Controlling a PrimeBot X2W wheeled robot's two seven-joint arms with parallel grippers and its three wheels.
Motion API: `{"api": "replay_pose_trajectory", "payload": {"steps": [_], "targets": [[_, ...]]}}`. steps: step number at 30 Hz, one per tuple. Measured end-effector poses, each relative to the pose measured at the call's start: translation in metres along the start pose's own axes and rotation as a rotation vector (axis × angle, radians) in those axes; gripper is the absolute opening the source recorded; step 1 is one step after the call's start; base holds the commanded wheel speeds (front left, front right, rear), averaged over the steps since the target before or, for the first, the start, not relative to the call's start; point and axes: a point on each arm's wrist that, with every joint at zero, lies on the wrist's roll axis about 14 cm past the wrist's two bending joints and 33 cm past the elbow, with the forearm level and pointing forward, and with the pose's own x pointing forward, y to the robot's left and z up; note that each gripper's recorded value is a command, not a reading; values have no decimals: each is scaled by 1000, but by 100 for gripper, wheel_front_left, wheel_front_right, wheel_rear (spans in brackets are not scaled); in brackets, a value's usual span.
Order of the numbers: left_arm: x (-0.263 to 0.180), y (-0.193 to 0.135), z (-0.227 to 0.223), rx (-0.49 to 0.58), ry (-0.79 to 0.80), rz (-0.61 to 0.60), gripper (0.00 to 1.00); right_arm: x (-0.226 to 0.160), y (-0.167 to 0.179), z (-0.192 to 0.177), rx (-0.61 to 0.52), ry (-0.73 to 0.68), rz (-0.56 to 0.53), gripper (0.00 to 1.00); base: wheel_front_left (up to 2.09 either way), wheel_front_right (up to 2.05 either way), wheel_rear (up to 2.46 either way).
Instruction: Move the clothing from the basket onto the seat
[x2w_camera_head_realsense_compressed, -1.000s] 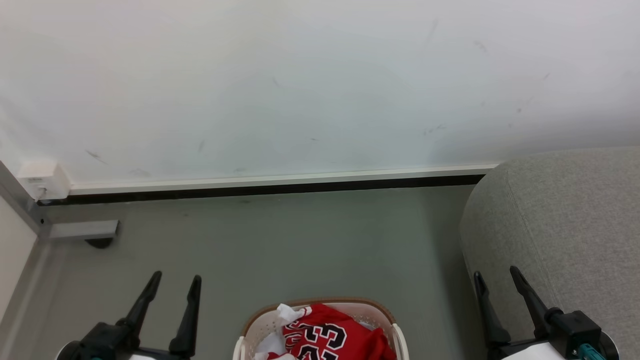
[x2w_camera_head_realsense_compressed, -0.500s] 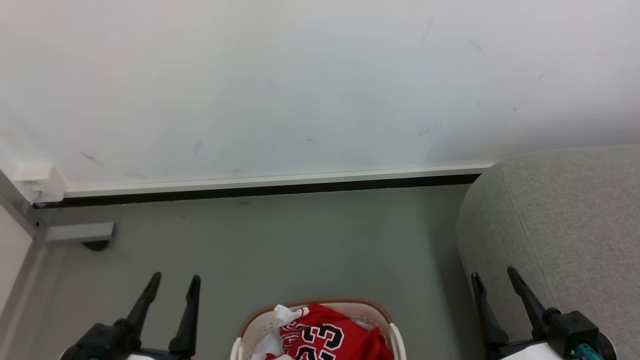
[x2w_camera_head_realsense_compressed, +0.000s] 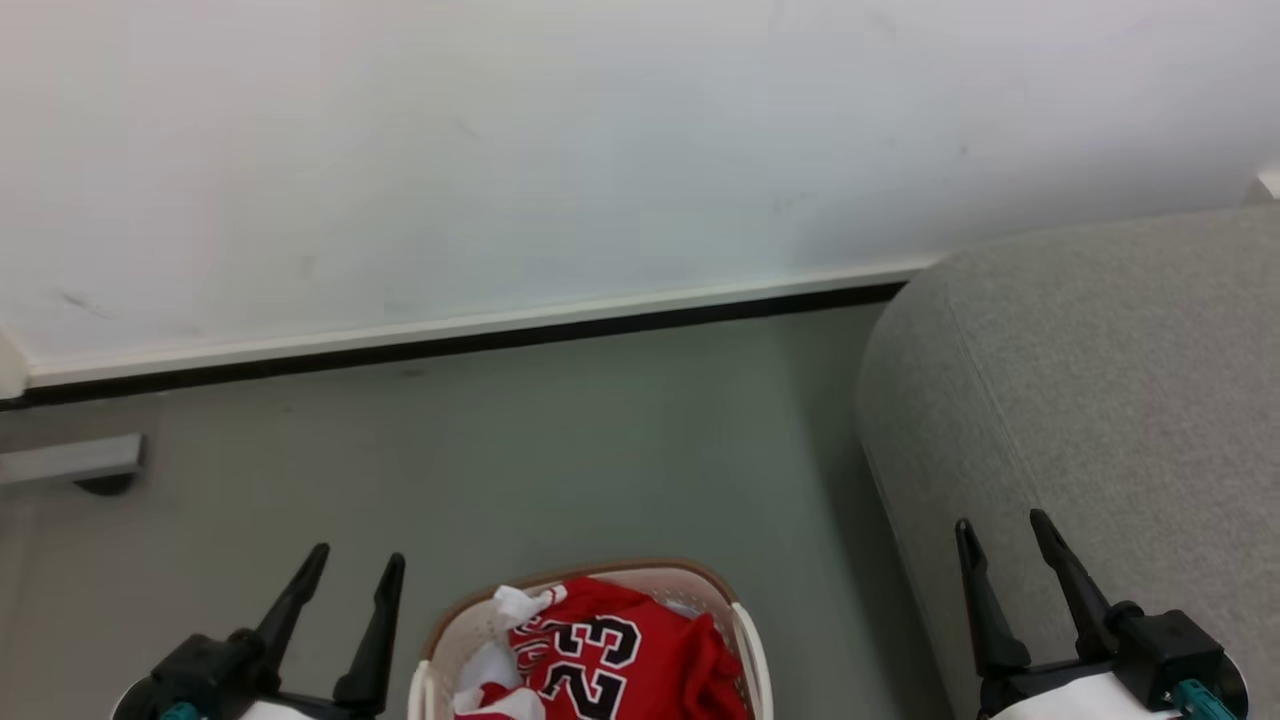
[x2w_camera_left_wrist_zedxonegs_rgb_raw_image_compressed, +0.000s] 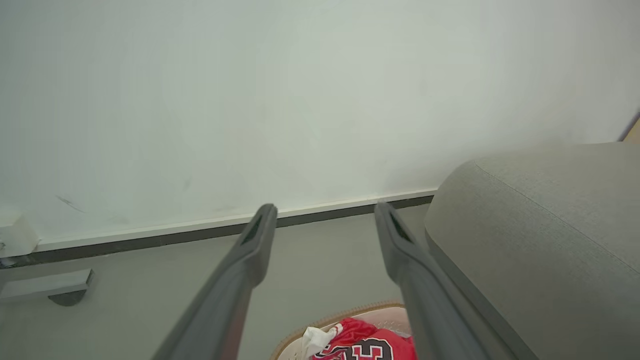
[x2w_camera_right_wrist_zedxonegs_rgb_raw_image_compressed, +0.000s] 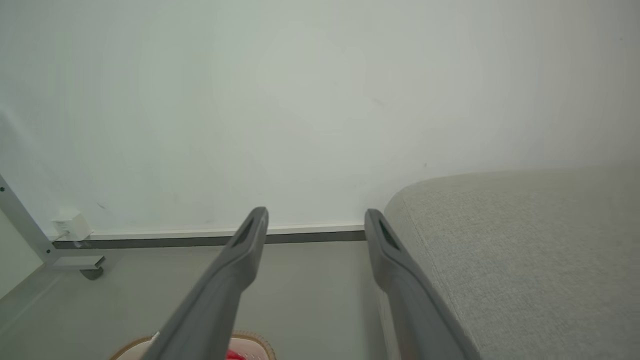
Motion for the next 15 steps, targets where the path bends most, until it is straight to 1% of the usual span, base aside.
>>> {"api": "replay_pose_trajectory", "payload": {"steps": [5,9,15], "targets": [[12,-8,-35,7,106,-78,100,-1,-17,-1,2,0,-52,100,0,0,0],[25,-15,-64,21,192,-164,100,-3,-31,-3,0,5,-100,100,0,0,0],[35,-26,-117,71,347,-313,100,-2,-46,-4,0,11,-149,100,0,0,0]]}}
